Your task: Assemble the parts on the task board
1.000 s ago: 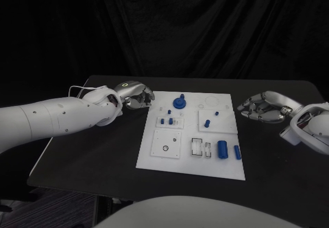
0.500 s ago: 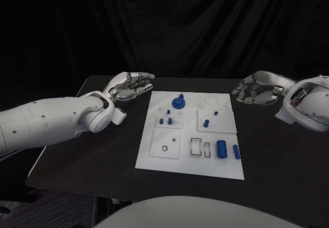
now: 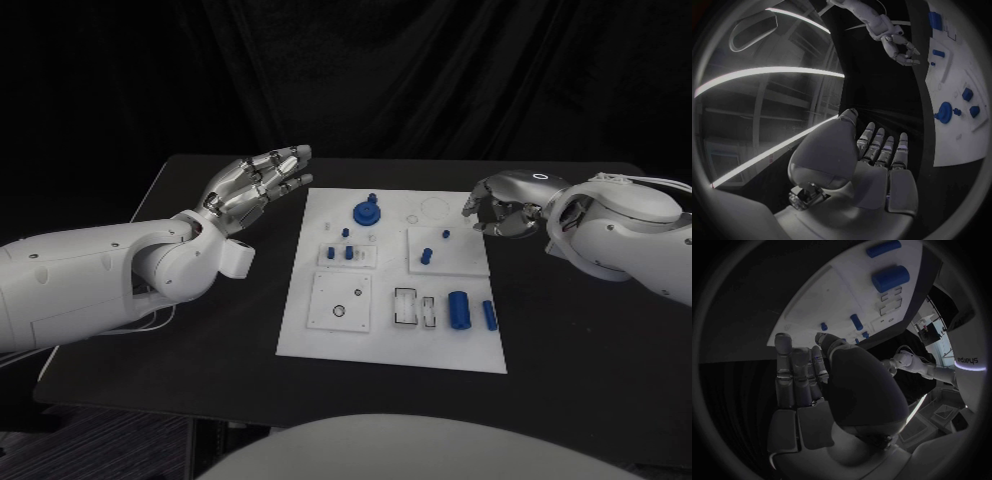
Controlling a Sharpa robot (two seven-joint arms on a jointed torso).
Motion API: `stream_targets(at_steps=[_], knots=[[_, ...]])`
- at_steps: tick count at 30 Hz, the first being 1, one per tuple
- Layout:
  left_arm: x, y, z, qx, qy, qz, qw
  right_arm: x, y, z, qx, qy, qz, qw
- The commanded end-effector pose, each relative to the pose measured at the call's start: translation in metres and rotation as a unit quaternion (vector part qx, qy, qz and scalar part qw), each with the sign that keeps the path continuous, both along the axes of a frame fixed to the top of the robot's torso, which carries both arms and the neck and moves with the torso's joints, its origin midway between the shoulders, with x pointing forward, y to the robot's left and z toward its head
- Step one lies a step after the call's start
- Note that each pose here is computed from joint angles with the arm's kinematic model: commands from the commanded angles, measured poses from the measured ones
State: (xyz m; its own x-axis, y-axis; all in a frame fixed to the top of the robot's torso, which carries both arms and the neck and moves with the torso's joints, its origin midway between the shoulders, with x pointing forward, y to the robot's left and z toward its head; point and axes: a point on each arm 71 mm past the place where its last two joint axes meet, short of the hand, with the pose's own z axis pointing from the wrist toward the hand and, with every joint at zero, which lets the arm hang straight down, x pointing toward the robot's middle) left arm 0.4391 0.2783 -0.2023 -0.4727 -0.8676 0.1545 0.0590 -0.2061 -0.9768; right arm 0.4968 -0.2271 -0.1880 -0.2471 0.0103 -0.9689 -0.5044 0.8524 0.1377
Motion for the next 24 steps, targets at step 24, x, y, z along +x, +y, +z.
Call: stream_targets(at_steps=[24], knots=[[-0.0060, -0.003, 0.0141, -0.100, -0.052, -0.014, 0.994, -0.011, -0.003, -0.007, 0.025, -0.055, 0.008, 0.998]])
